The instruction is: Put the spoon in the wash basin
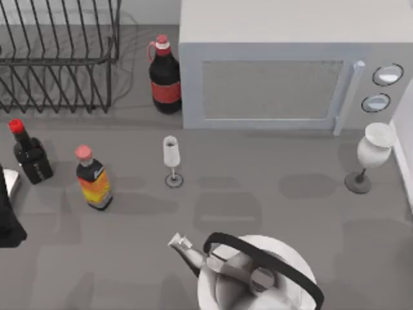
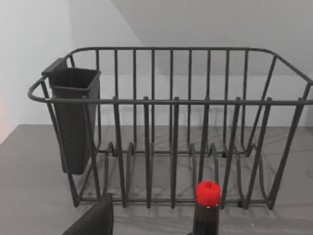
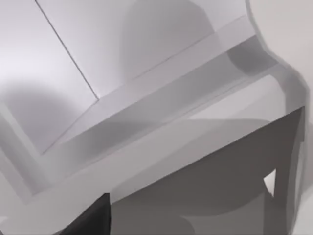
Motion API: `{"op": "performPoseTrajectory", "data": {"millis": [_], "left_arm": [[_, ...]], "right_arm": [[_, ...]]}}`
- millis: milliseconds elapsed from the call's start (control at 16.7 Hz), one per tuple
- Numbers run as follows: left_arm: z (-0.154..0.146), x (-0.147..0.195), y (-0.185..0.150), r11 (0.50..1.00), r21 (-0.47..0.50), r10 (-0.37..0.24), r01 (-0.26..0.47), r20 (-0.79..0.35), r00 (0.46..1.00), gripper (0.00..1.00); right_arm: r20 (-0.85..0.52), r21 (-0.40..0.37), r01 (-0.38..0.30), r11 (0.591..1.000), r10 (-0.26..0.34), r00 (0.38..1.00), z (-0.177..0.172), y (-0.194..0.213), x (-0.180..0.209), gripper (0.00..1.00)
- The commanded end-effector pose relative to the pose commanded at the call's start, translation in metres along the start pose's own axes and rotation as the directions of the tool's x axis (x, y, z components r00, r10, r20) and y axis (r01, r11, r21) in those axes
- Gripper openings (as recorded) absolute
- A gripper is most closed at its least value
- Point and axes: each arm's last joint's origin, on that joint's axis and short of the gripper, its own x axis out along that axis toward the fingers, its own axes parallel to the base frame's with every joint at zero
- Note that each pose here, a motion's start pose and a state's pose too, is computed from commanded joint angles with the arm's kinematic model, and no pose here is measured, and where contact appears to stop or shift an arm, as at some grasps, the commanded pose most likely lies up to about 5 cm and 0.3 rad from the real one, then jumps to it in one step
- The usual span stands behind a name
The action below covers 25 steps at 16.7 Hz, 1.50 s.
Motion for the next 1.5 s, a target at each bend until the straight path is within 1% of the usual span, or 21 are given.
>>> {"op": "performPoseTrajectory", "data": {"millis": [540,600,1020,1080,1200,1500], "left_arm": [[0.0,0.0,0.0,1.0,0.0,0.0,0.0,0.0,1.0,1.0],[0.0,0.0,0.0,1.0,0.0,0.0,0.0,0.0,1.0,1.0],[0.0,0.0,0.0,1.0,0.0,0.0,0.0,0.0,1.0,1.0],[0.0,0.0,0.0,1.0,0.0,0.0,0.0,0.0,1.0,1.0],[0.0,0.0,0.0,1.0,0.0,0.0,0.0,0.0,1.0,1.0],[0.0,0.0,0.0,1.0,0.0,0.0,0.0,0.0,1.0,1.0]], "right_arm": [[0.0,0.0,0.0,1.0,0.0,1.0,0.0,0.0,0.0,0.02],[0.0,0.0,0.0,1.0,0.0,1.0,0.0,0.0,0.0,0.0],[0.0,0.0,0.0,1.0,0.0,1.0,0.0,0.0,0.0,0.0],[0.076,-0.003,-0.041,0.999,0.041,0.996,0.011,0.005,-0.019,0.0],[0.08,0.003,-0.045,0.999,0.045,0.996,0.013,0.005,-0.023,0.0],[0.063,0.004,-0.04,0.999,0.04,0.997,0.018,0.008,-0.055,0.0]]}}
